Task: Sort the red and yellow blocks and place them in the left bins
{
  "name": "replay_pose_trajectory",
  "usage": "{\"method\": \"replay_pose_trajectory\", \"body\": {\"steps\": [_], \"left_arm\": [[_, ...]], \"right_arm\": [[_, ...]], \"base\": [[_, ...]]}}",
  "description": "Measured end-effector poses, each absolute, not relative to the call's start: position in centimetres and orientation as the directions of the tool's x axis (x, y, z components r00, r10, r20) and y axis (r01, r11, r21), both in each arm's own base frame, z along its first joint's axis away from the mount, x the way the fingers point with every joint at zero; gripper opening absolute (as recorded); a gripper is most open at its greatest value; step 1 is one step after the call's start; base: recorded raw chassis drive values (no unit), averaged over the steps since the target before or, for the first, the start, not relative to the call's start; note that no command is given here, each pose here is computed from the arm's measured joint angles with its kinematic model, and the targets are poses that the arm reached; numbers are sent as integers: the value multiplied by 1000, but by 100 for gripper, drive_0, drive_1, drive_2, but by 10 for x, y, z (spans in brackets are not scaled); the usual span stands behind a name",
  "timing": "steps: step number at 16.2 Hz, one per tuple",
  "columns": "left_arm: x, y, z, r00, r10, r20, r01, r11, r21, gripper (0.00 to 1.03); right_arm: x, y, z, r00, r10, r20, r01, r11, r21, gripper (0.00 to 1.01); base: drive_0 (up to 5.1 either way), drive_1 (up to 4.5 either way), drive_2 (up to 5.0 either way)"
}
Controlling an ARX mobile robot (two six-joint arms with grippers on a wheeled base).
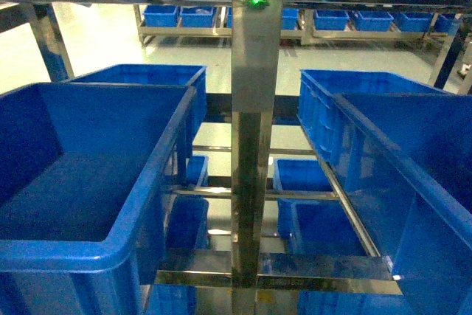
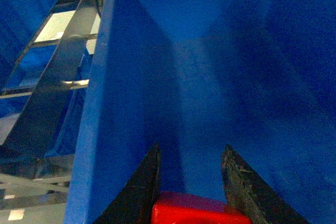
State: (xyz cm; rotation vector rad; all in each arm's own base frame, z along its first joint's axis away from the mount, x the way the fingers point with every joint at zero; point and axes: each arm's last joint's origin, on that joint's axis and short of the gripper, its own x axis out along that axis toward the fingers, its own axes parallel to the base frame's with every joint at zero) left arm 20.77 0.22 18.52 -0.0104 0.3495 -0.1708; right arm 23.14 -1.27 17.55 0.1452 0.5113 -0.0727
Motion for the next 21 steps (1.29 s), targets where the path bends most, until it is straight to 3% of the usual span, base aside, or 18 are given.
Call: {"method": "replay_pose_trajectory", "body": {"steps": [7,9,10,11,12,13,17,21], "left_arm": [[208,2,185,925,-168,-340,165,986,-40,27],[208,2,185,925,-168,-340,165,986,-40,27],[208,2,185,925,-168,-340,165,986,-40,27],[208,2,185,925,-168,-340,165,986,-40,27],[208,2,185,925,-168,-340,165,986,-40,27],[208,2,185,925,-168,-340,164,986,-39,27],[208,2,185,925,-168,-340,165,986,-40,27],[208,2,185,925,-168,-340,165,986,-40,27]], "right_arm": [[255,-18,173,868,-48,-494,136,980,143,28],[284,-26,167,848,-50,-528,171,968,182,28],[300,-35,160,848,-92,-523,207,964,165,28],[317,-48,141,813,-166,-558,263,960,97,28],[332,-52,133,801,-255,-542,286,958,-27,28],[337,-50,127,797,-297,-526,286,952,-104,28],[342,-40,119,792,-323,-518,250,946,-207,28],[344,-28,121,804,-285,-522,206,957,-205,30]], "base": [[0,0,0],[0,0,0],[0,0,0],[0,0,0],[0,0,0],[0,0,0],[0,0,0],[0,0,0]]}}
